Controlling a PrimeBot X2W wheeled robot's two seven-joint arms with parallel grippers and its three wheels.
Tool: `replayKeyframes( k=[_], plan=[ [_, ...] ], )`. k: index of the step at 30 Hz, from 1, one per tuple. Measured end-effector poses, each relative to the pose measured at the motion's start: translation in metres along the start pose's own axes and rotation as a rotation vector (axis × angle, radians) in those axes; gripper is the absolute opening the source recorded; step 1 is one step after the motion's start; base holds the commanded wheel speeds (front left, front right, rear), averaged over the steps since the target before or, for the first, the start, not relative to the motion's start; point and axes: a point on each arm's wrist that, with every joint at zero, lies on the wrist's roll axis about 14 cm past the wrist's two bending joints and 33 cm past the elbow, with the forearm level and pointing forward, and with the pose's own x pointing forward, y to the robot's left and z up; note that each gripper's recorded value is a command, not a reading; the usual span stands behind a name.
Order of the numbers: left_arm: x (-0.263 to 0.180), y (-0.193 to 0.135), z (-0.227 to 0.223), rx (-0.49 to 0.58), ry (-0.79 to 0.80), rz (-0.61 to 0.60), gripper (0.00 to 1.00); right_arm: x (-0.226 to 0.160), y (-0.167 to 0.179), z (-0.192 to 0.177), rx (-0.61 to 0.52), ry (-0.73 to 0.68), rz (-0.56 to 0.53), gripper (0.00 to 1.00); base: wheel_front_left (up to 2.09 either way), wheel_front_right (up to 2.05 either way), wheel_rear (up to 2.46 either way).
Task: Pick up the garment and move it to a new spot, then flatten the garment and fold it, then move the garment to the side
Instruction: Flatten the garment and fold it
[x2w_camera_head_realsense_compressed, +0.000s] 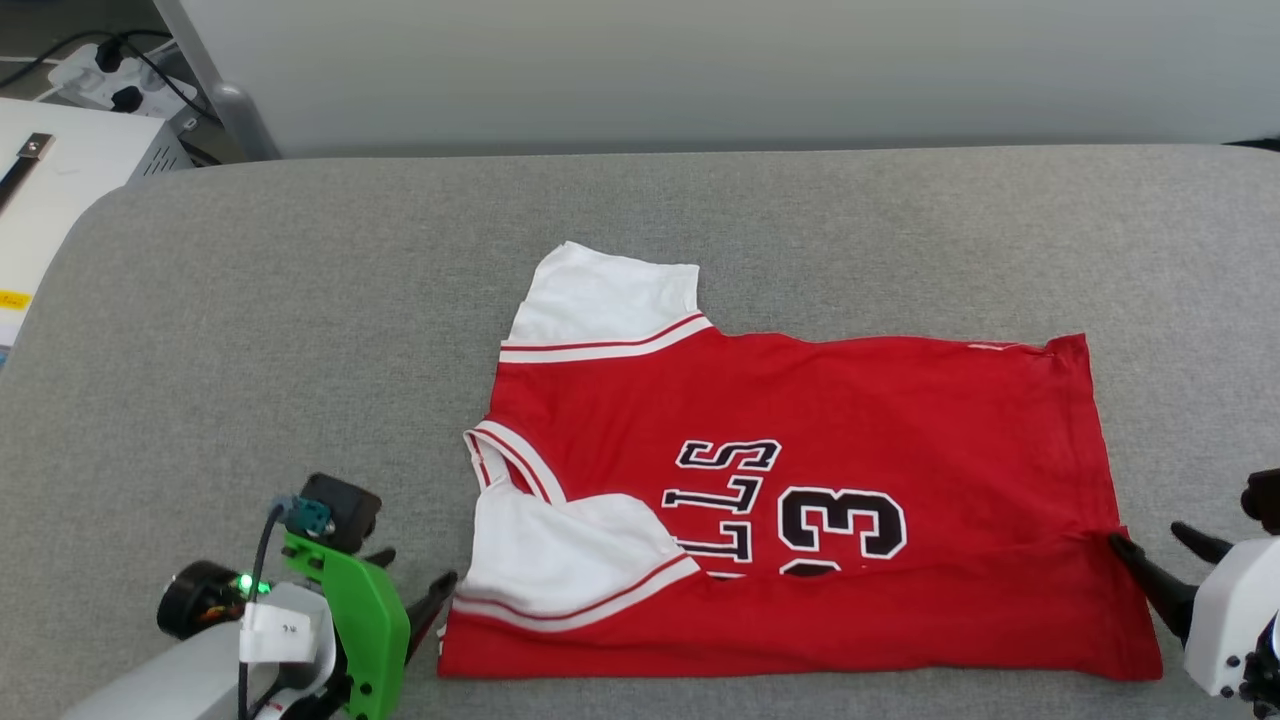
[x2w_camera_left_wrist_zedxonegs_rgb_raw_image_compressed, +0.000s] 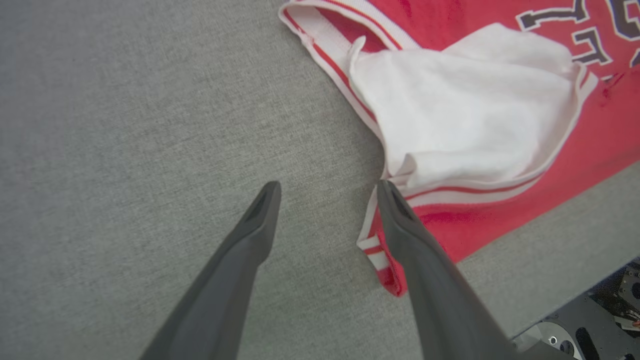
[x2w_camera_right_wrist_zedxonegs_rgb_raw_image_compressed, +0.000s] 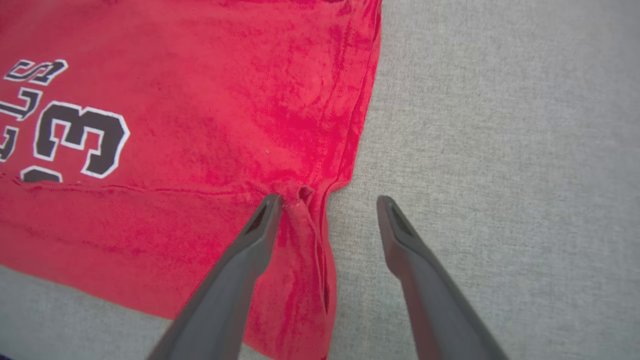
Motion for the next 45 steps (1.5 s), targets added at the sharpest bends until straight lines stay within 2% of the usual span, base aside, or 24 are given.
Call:
replayKeyframes(
  k=[8, 15, 19, 24, 31, 39, 45],
  plan=[
    [-0.015, 0.011, 0.101, 0.099, -0.302, 0.067, 1.0, -0.016, 0.001, 0.063, -0.041, -0.324, -0.049, 1.0, 0.0, 0.0, 0.0],
    [-0.017, 0.013, 0.193, 0.23, -0.522, 0.099, 1.0, -0.029, 0.01, 0.102, -0.069, -0.546, -0.087, 1.0, 0.0, 0.0, 0.0],
    [-0.008, 0.003, 0.239, 0.25, -0.607, 0.06, 1.0, -0.033, 0.012, 0.114, -0.07, -0.626, -0.11, 1.0, 0.0, 0.0, 0.0],
    [0.015, 0.008, 0.283, 0.283, -0.618, 0.046, 1.0, -0.03, 0.018, 0.119, -0.063, -0.67, -0.124, 1.0, 0.0, 0.0, 0.0],
    [0.078, 0.011, 0.286, 0.253, -0.4, -0.021, 1.0, -0.015, 0.014, 0.105, -0.06, -0.625, -0.147, 1.0, 0.0, 0.0, 0.0],
    [0.143, 0.03, 0.225, 0.211, 0.042, -0.04, 1.0, 0.002, 0.007, 0.099, -0.074, -0.593, -0.164, 1.0, 0.0, 0.0, 0.0],
    [0.172, 0.04, 0.186, 0.187, 0.251, -0.049, 1.0, 0.014, -0.003, 0.092, -0.077, -0.56, -0.182, 1.0, 0.0, 0.0, 0.0]
  ],
)
